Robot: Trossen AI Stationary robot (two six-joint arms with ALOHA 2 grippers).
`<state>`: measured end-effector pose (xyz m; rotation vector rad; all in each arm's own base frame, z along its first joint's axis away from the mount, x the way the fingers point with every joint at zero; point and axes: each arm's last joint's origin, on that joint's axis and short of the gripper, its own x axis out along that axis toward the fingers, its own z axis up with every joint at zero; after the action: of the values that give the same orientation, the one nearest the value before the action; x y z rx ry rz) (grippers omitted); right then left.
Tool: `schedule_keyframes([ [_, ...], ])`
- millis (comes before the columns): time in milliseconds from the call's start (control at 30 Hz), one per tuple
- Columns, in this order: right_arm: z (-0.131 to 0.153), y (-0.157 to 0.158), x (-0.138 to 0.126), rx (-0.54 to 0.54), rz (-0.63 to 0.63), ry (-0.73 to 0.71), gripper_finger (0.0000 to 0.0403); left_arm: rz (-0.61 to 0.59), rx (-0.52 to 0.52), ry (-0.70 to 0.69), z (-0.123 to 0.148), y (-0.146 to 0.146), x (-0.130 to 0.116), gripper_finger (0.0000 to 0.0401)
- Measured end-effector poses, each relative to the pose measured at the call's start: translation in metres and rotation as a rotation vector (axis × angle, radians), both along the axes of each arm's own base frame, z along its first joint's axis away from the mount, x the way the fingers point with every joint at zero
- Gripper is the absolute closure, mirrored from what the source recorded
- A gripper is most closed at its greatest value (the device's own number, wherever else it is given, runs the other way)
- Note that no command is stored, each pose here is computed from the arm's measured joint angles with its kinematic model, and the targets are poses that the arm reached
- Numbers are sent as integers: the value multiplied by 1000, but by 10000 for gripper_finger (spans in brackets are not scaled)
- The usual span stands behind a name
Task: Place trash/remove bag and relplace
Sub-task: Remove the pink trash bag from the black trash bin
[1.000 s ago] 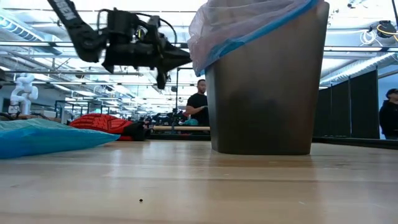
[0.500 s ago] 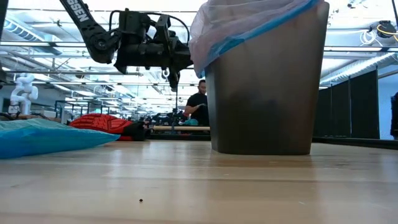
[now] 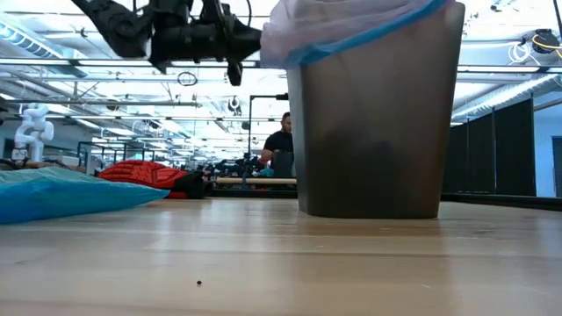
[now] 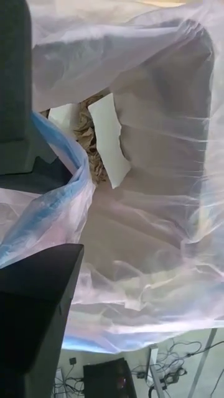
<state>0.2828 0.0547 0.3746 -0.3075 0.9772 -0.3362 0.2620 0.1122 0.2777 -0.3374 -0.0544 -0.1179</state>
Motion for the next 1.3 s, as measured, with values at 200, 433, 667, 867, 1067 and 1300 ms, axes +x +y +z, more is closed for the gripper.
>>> schedule_keyframes([
  [200, 3, -1, 3, -9, -68, -78, 269, 57, 125, 78, 31, -11, -2, 400],
  [433, 6, -2, 7, 67, -141, -168, 231, 142, 269, 185, 48, -35, 0, 401],
  [667, 34, -3, 0, 126, -191, -251, 166, 176, 296, 255, 43, -44, 2, 401],
  [867, 55, -17, -6, 90, -187, -263, 146, 179, 320, 262, 43, -48, 1, 401],
  [1067, 53, -63, -1, 197, -175, -194, 159, 176, 320, 272, 46, -50, -4, 401],
  [1300, 51, -80, -16, 409, -200, -119, 160, 227, 375, 268, 61, -54, -27, 401],
])
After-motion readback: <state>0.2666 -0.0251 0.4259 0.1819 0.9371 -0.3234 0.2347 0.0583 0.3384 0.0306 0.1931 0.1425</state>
